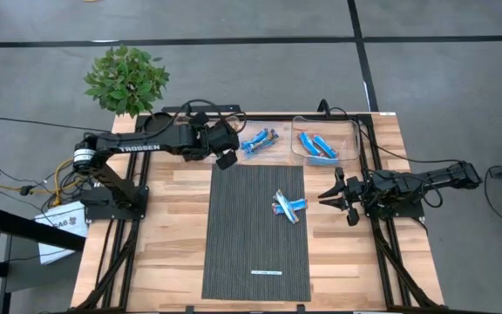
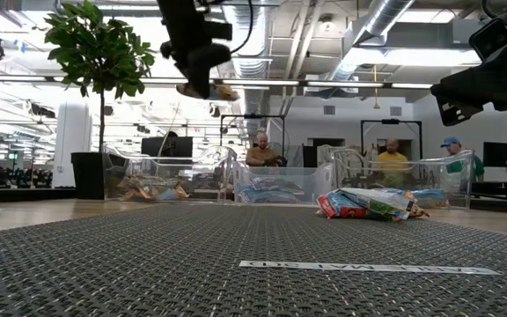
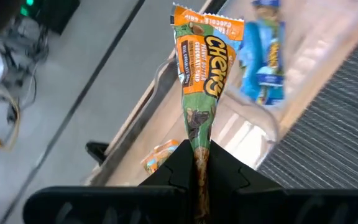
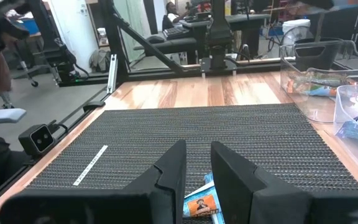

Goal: Pick and place Granola Bars by type
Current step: Put the yellow granola bar into the left transparent bin

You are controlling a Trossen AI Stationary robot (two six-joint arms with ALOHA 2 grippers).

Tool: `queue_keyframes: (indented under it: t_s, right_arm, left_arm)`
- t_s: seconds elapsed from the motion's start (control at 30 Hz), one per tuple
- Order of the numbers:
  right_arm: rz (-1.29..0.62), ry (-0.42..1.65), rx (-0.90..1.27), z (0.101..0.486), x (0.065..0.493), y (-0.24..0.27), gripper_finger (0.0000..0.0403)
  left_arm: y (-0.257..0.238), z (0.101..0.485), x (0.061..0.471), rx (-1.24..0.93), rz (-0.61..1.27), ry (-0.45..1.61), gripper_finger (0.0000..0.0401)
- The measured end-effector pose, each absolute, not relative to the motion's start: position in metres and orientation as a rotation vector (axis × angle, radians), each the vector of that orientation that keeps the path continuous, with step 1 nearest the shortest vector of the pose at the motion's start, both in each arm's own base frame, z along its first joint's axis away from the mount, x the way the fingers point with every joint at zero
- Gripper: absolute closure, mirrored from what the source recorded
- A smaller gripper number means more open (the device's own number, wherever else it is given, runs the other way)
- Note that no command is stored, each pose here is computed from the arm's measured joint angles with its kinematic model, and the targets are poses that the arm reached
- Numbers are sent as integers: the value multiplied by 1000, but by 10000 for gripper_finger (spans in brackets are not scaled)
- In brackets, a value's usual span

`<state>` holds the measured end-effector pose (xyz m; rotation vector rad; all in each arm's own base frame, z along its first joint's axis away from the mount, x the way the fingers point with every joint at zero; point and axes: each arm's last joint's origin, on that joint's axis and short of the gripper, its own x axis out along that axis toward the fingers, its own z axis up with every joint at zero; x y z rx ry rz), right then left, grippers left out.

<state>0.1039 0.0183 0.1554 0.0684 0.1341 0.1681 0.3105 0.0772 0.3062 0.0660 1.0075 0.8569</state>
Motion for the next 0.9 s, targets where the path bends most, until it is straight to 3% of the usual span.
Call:
queue_keyframes:
  t_s: [0.37,0.9]
  right_arm:
    - [168,134,68,155,104,18,336]
    - [168,134,68,155,104,18,336]
  left_arm:
    - [130,267,291,-136,1023,1008,385]
    - [160,191,259,-353,998,999,385]
